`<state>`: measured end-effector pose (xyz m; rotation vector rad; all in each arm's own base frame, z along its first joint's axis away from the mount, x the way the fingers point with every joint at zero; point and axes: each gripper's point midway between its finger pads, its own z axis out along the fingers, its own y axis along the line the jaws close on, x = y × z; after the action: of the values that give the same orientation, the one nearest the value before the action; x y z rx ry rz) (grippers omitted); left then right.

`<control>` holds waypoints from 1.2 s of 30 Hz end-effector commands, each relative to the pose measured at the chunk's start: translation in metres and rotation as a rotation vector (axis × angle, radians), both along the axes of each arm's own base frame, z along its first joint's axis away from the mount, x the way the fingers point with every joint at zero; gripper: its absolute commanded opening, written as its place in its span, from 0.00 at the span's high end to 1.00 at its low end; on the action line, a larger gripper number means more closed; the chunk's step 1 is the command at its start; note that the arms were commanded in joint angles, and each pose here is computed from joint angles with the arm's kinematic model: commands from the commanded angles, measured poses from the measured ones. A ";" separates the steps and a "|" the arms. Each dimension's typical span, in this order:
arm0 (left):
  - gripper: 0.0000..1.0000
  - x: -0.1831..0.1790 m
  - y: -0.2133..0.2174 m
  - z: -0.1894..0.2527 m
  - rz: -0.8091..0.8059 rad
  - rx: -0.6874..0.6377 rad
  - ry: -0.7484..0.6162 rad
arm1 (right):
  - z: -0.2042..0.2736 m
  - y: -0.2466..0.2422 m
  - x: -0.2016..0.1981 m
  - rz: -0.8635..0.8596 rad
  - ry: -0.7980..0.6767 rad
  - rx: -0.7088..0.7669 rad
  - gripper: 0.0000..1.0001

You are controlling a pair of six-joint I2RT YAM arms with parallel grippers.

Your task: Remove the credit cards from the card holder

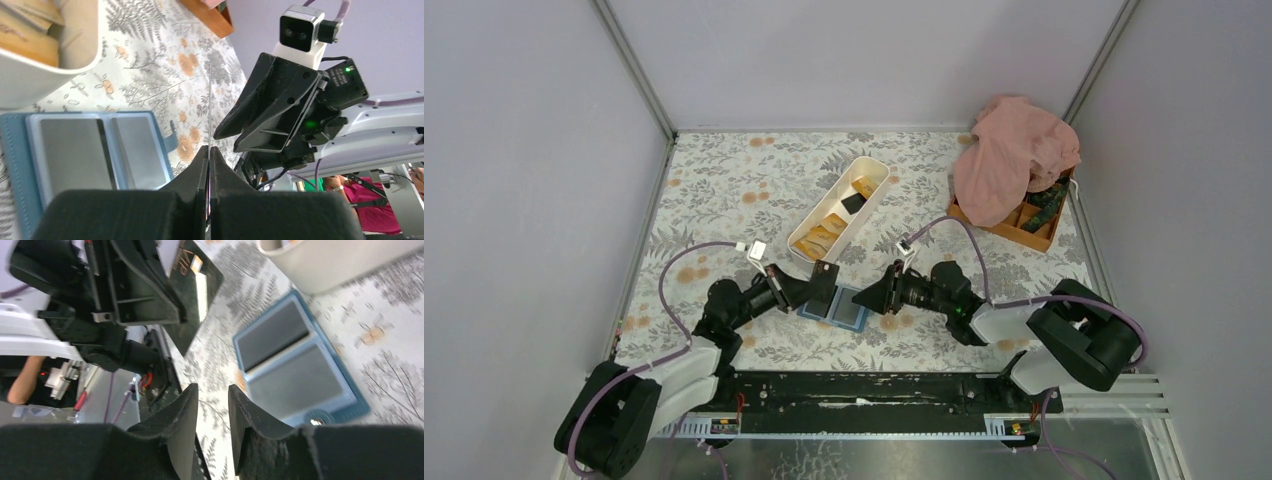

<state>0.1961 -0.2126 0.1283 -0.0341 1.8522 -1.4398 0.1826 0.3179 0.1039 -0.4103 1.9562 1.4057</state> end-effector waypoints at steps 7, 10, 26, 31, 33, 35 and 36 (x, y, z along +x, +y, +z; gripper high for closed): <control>1.00 -0.013 -0.002 0.047 -0.051 -0.165 -0.170 | 0.066 0.029 -0.003 0.144 -0.110 0.312 0.63; 1.00 -0.013 0.000 0.043 -0.033 -0.159 -0.164 | 0.070 0.033 0.004 0.127 -0.113 0.324 0.59; 1.00 -0.015 -0.004 0.031 -0.021 -0.132 -0.149 | 0.091 0.049 0.019 0.133 -0.149 0.343 0.57; 1.00 -0.015 -0.005 0.032 -0.019 -0.138 -0.144 | 0.096 0.053 0.021 0.142 -0.152 0.342 0.88; 0.98 -0.014 -0.004 0.031 -0.007 -0.139 -0.140 | 0.096 0.053 0.021 0.141 -0.152 0.338 0.97; 0.85 -0.012 -0.003 0.030 0.004 -0.132 -0.139 | 0.095 0.052 0.022 0.136 -0.152 0.326 1.00; 0.78 -0.012 -0.003 0.030 0.005 -0.127 -0.141 | 0.094 0.052 0.022 0.135 -0.152 0.310 1.00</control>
<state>0.1953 -0.2221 0.1770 0.0076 1.6274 -1.5425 0.2036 0.3666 0.1780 -0.4405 1.6466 1.6890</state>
